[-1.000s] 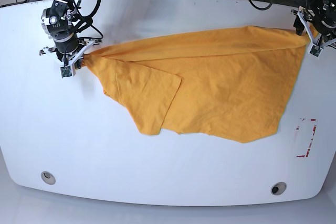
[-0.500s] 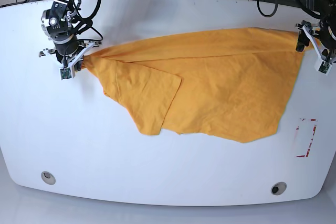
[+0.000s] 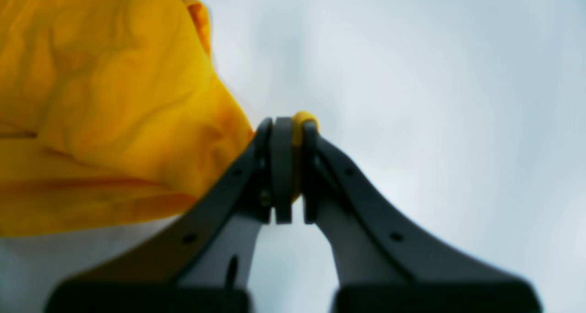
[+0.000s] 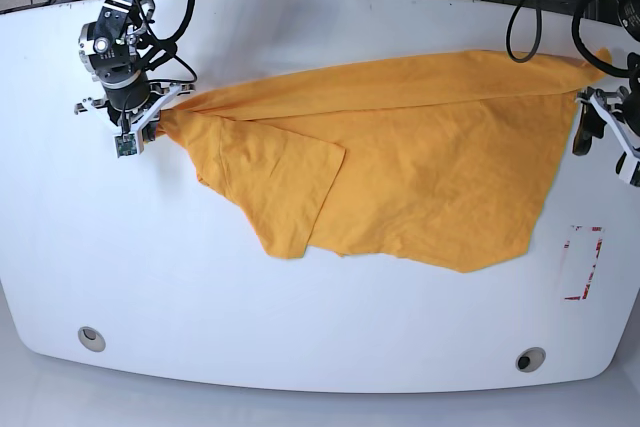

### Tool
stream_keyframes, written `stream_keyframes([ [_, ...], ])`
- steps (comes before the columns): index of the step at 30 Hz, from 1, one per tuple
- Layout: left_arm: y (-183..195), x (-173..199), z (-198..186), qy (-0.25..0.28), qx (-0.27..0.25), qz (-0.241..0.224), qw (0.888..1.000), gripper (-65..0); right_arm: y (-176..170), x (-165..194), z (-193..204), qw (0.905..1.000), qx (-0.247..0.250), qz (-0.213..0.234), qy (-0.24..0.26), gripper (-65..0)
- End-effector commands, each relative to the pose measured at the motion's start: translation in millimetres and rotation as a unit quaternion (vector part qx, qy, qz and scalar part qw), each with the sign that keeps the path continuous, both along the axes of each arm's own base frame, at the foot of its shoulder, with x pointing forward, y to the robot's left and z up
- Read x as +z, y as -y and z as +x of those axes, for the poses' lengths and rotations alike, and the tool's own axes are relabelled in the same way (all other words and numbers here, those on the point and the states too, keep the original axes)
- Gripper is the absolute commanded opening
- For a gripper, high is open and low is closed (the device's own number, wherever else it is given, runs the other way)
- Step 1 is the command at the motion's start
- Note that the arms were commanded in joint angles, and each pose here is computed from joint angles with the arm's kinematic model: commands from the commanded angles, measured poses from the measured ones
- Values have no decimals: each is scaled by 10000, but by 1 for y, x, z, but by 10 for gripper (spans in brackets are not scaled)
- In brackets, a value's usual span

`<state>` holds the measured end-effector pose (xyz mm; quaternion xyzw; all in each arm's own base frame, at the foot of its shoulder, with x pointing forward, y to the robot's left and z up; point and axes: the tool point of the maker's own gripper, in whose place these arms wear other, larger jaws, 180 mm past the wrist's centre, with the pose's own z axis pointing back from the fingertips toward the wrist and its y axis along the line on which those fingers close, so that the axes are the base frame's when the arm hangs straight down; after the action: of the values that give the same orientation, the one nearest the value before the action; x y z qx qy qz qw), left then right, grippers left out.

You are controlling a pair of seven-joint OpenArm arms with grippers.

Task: Layout the t-shirt on the table in an organized manner, then fold the t-shirt properly
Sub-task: 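Release the left gripper and regrasp the shirt's hem corner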

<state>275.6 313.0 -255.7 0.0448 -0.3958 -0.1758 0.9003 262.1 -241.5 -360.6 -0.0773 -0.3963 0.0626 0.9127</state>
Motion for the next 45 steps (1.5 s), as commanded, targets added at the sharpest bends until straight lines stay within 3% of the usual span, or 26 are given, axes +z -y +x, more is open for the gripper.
stream_keyframes([
  [1, -4, 12, 24, 220, -11, 57, 9997, -200, 3, 12, 8, 9997, 7, -56, 230, -650],
  [10, -24, -5, 95, 173, 507, -125, 9985, -203, -2, 3, 10, 9998, -49, 94, 157, -650],
  [19, -20, -45, 148, 42, 535, -446, 9976, -201, -5, 1, 10, 9998, -48, 143, 155, -650],
  [26, -13, -88, 161, -103, 689, -1267, 9895, -200, -5, 2, 10, 9998, -48, 143, 163, -650],
  [33, 0, -118, 169, -134, 897, -2098, 9735, -200, -5, 2, 10, 9998, -48, 143, 163, -650],
  [39, 11, -130, 172, -192, 980, -2441, 9646, -200, -5, 2, 10, 9997, -47, 140, 170, -650],
  [45, 32, -137, 175, -241, 828, -2532, 9636, -200, -5, 2, 10, 9997, -47, 140, 170, -650],
])
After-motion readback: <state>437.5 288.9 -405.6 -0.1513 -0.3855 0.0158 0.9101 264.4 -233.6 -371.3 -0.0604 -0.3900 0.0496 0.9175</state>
